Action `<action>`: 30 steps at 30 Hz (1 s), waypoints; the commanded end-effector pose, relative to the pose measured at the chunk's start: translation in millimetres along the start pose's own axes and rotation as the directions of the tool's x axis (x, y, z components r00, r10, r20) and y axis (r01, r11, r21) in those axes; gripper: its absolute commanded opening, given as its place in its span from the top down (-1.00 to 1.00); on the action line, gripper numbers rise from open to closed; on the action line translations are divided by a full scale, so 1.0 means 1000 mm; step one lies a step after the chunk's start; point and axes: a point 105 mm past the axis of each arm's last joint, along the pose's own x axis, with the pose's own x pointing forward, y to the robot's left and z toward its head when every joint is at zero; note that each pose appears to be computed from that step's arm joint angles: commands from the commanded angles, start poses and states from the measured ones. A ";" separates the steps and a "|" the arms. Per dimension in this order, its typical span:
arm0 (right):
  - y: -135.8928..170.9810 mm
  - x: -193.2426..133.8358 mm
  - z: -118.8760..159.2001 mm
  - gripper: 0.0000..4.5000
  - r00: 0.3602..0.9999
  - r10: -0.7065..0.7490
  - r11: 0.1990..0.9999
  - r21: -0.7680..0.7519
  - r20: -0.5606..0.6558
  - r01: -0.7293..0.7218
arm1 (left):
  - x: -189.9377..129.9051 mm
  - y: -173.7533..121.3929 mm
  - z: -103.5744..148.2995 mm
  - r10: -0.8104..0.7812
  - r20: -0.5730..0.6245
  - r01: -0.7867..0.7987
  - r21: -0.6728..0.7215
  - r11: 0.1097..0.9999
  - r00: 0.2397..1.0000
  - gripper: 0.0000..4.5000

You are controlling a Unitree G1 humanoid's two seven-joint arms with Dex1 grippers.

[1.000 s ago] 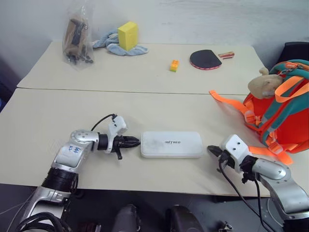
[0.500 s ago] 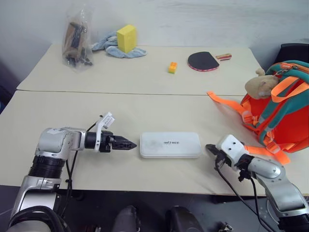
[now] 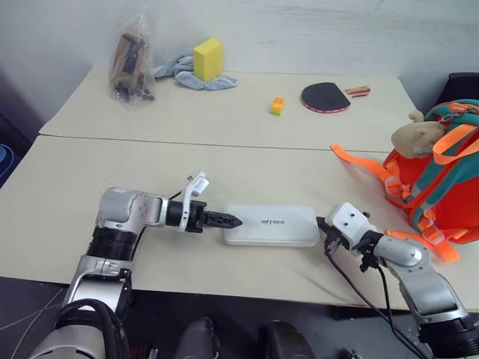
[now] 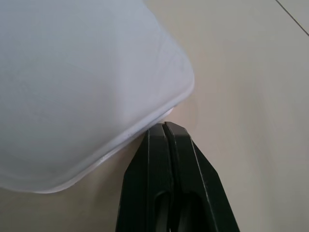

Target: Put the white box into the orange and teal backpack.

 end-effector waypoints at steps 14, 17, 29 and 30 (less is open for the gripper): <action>0.014 -0.002 -0.007 1.00 1.000 0.012 1.000 0.017 -0.015 -0.012 | 0.035 -0.024 0.007 -0.186 -0.001 0.183 -0.185 0.966 0.982 -0.46; 0.013 -0.003 -0.007 1.00 1.000 0.005 1.000 0.020 -0.012 -0.004 | 0.035 -0.026 0.008 -0.192 0.007 0.190 -0.182 0.965 0.981 -0.07; -0.014 -0.064 0.000 0.84 0.969 -0.245 0.942 0.236 0.005 0.237 | 0.001 -0.032 0.029 -0.236 0.177 0.257 -0.106 0.961 0.956 0.43; -0.016 -0.076 0.001 0.75 0.962 -0.274 0.922 0.287 0.005 0.262 | -0.005 -0.034 0.033 -0.244 0.204 0.267 -0.095 0.959 0.948 0.43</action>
